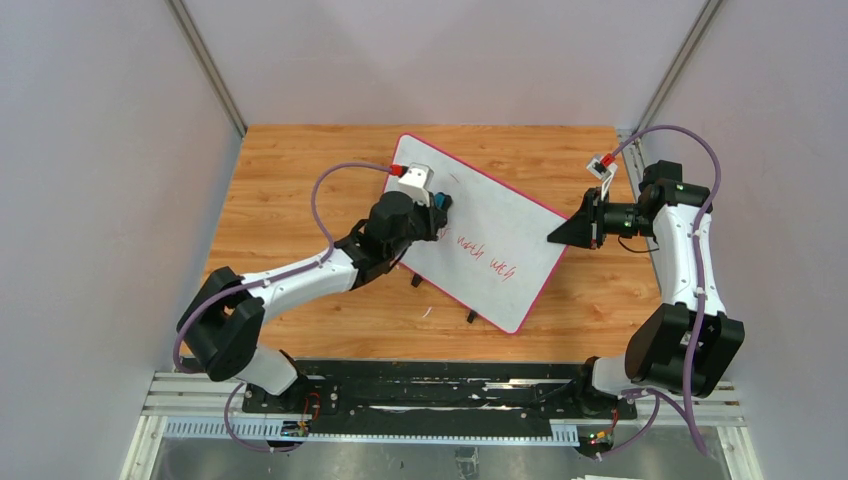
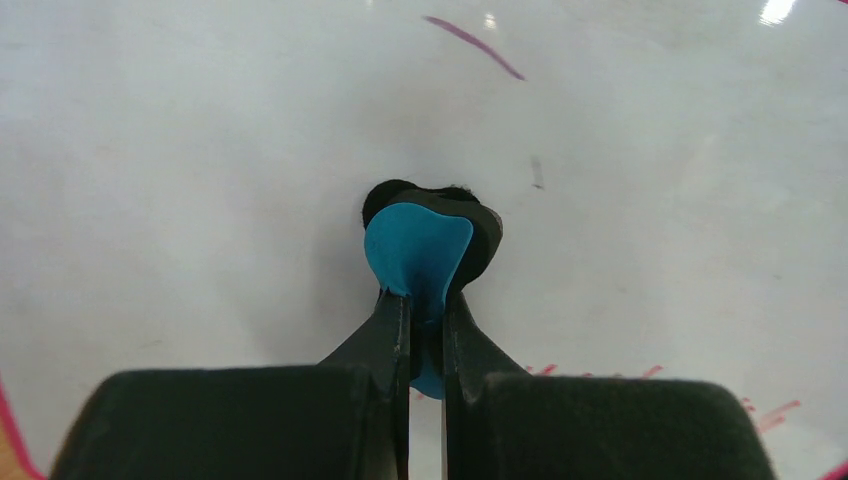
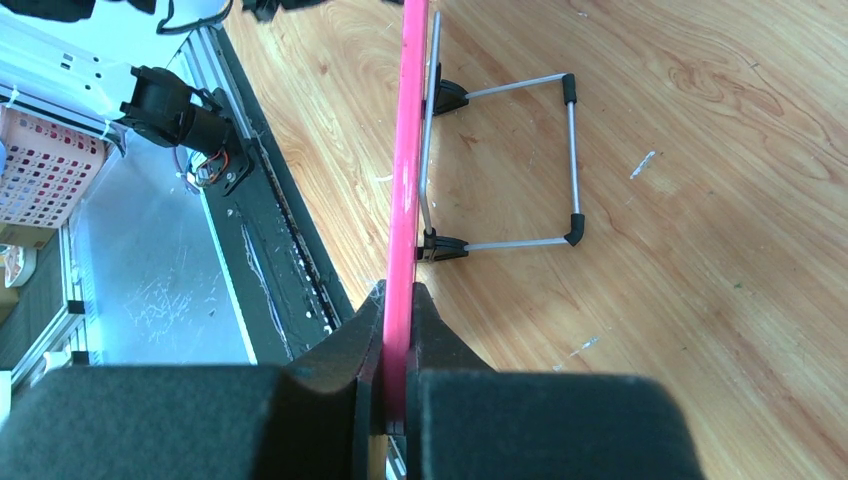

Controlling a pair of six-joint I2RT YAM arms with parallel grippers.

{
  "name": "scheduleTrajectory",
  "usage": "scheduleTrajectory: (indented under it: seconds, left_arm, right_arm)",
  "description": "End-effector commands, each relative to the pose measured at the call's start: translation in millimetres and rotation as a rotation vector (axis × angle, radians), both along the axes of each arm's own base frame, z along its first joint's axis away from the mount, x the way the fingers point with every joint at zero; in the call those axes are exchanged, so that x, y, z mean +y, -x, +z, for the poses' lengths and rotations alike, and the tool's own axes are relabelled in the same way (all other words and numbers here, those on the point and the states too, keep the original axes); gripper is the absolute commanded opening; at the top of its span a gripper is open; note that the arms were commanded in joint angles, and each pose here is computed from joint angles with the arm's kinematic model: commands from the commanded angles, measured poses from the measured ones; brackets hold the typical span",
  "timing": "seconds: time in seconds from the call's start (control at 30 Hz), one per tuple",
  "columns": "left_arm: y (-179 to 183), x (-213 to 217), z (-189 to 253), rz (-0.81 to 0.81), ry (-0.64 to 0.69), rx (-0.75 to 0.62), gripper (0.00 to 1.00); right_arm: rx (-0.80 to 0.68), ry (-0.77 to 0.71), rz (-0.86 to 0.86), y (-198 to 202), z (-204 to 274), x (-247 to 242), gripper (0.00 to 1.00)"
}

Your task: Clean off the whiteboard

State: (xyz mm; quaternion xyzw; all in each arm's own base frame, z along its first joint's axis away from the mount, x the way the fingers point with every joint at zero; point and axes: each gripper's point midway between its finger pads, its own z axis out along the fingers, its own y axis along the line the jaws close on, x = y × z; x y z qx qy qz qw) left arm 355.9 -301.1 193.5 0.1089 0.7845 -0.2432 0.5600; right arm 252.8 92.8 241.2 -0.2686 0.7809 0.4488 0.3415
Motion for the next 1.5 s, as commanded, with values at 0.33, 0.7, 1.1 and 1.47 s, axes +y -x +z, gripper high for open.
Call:
scheduleTrajectory:
  seconds: [0.33, 0.7, 1.1, 1.47]
  left_arm:
    - [8, 10, -7, 0.011, -0.021, -0.006, 0.0]
    - [-25, 89, -19, 0.171, -0.109, 0.011, 0.0]
    - [2, 15, -43, -0.001, 0.021, 0.095, 0.0]
    - [67, -94, -36, -0.21, 0.088, 0.102, 0.0]
  right_arm:
    - [-0.038, -0.008, 0.055, 6, 5, 8, 0.0]
    - [-0.037, -0.011, 0.057, 7, 5, 8, 0.01]
    - [-0.037, -0.01, 0.057, 7, 6, 8, 0.01]
    - [-0.036, -0.008, 0.059, 7, 5, 8, 0.01]
